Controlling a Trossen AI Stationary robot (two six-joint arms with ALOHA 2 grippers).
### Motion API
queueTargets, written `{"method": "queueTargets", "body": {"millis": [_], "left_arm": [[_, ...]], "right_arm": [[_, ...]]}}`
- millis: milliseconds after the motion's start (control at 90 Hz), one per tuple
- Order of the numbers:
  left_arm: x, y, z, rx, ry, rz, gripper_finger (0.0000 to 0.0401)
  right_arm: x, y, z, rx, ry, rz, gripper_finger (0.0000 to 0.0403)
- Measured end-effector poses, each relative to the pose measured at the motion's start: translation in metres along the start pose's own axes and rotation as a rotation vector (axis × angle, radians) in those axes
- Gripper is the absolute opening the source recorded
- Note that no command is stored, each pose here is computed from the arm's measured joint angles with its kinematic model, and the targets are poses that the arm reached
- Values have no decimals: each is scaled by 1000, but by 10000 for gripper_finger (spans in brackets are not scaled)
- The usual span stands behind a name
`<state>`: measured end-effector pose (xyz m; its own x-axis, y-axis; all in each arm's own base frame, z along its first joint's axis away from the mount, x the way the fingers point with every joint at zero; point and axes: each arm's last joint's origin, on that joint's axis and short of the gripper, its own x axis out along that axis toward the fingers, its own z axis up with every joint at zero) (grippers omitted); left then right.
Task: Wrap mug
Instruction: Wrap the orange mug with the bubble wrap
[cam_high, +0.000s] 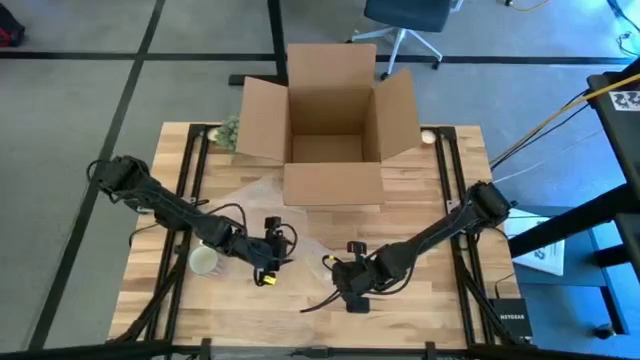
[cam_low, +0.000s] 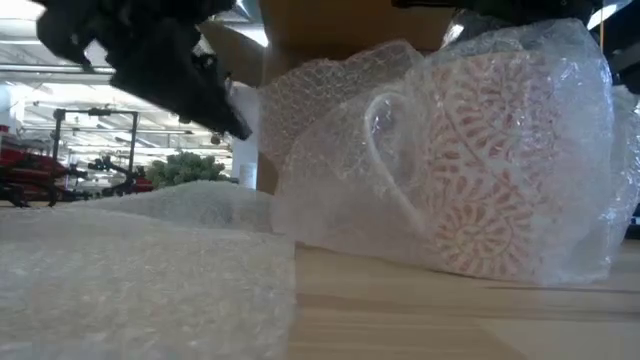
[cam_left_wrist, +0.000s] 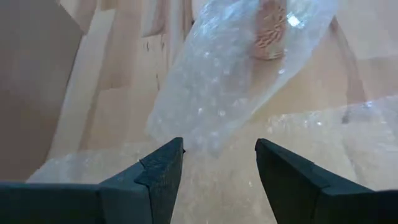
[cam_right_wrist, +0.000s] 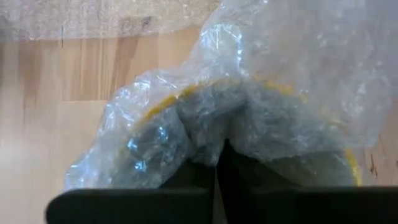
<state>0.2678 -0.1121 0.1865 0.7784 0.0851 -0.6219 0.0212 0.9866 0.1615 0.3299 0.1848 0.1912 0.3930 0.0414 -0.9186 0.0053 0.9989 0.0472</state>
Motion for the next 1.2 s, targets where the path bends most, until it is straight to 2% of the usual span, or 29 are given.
{"method": "queueTargets", "body": {"millis": [156, 433, 756, 1200], "left_arm": [[5, -2, -3, 18, -28, -66, 186], [20, -5, -6, 40, -39, -79, 186], [23, -3, -8, 67, -23, -57, 186], [29, 16, -1, 86, -64, 49, 185]], "right_arm": [[0, 0, 0, 0, -2, -1, 0], [0, 0, 1, -4, -12, -6, 0], [0, 0, 0, -14, -6, -1, 0], [0, 0, 1, -14, -11, -6, 0]]}}
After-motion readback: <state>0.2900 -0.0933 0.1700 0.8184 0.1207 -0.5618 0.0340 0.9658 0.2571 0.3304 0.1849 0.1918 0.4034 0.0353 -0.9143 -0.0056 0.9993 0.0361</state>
